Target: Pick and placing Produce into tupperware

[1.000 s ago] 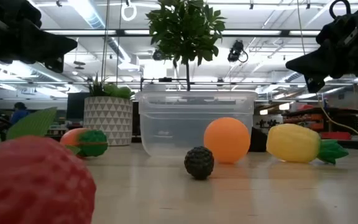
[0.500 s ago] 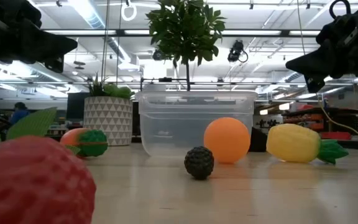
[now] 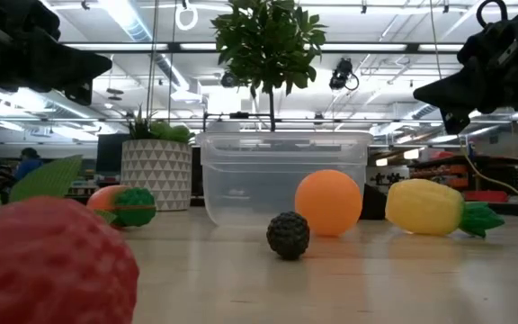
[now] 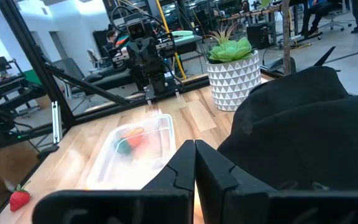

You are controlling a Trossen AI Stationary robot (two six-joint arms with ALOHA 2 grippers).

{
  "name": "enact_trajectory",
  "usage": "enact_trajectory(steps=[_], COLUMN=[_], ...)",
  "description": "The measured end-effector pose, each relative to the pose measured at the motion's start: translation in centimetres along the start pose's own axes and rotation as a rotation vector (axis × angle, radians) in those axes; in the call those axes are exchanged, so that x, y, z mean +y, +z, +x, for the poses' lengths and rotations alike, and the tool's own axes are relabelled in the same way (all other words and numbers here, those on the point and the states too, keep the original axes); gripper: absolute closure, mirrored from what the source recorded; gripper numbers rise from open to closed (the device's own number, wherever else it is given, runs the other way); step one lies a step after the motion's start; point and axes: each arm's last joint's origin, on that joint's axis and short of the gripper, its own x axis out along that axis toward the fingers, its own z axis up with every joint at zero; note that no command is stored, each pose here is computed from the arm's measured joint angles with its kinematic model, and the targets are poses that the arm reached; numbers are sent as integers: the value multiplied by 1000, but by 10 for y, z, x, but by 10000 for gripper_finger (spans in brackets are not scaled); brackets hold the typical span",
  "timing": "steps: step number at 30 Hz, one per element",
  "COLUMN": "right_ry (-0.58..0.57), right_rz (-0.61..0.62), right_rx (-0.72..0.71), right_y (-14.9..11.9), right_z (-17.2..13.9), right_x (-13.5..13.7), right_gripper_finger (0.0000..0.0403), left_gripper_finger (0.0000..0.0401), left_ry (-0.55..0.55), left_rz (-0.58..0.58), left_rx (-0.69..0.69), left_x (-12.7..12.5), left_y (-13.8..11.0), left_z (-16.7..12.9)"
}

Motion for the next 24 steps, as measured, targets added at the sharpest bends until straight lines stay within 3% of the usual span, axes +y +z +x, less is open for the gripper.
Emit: enact_trajectory(steps=[24], right_ry=[0], right_rz=[0], right_rx=[0], right_y=[0], right_z=[0], right_x=[0], right_gripper_finger=[389], left_gripper_finger=[365], left_ry=[0], left_rz=[0], left_rx=[0], left_x=[0], left_y=[0], left_z=[0])
